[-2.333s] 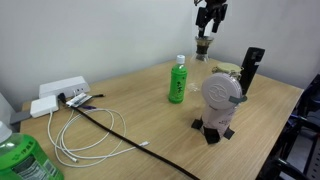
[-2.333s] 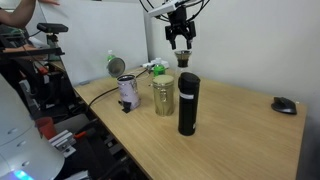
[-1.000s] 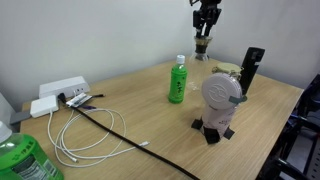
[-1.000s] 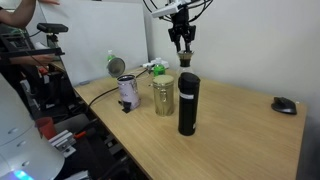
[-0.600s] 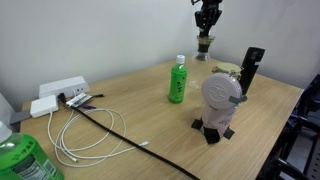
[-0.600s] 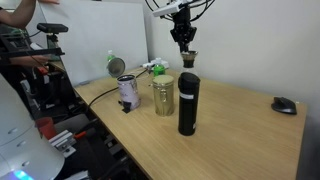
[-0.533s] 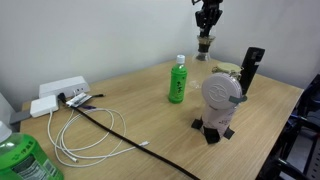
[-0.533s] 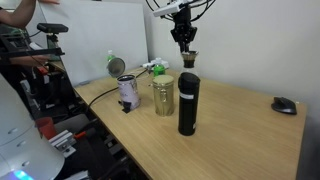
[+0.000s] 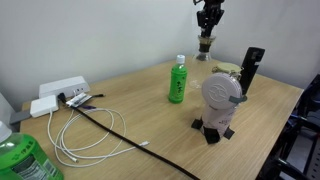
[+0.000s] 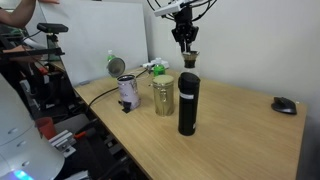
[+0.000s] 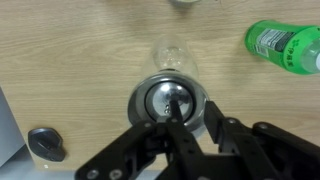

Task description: Remove the lid from the clear bottle and put it on the table

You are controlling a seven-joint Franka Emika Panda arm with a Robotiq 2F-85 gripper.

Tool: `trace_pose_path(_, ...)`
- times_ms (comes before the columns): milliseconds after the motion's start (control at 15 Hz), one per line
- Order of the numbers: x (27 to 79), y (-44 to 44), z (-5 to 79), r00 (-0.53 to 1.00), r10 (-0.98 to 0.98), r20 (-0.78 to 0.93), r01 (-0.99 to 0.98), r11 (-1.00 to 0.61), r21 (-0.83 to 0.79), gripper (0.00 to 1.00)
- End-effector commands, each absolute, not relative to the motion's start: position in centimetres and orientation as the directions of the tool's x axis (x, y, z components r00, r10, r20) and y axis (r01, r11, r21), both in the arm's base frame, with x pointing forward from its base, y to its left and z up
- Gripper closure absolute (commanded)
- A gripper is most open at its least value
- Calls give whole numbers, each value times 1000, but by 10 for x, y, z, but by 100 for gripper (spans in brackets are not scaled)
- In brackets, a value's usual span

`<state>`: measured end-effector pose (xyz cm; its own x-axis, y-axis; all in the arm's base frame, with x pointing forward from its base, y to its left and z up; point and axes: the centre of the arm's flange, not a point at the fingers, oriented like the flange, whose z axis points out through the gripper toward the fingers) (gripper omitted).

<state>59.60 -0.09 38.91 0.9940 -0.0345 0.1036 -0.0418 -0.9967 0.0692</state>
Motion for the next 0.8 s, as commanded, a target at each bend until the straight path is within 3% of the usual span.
trace_pose_path(0,586,-8,394,994,-46,100,-52,-997,62,70)
trace_pose_path(133,586,-12,395,992,-57,109,-64,-996,62,80)
trace_pose_path(200,585,-14,397,992,-60,112,-67,-996,60,90)
trace_pose_path(400,584,-20,399,991,-68,116,-75,-995,60,92)
trace_pose_path(600,584,-24,394,991,-71,112,-78,-995,65,76)
trace_pose_path(733,583,-24,391,992,-70,103,-76,-995,65,52)
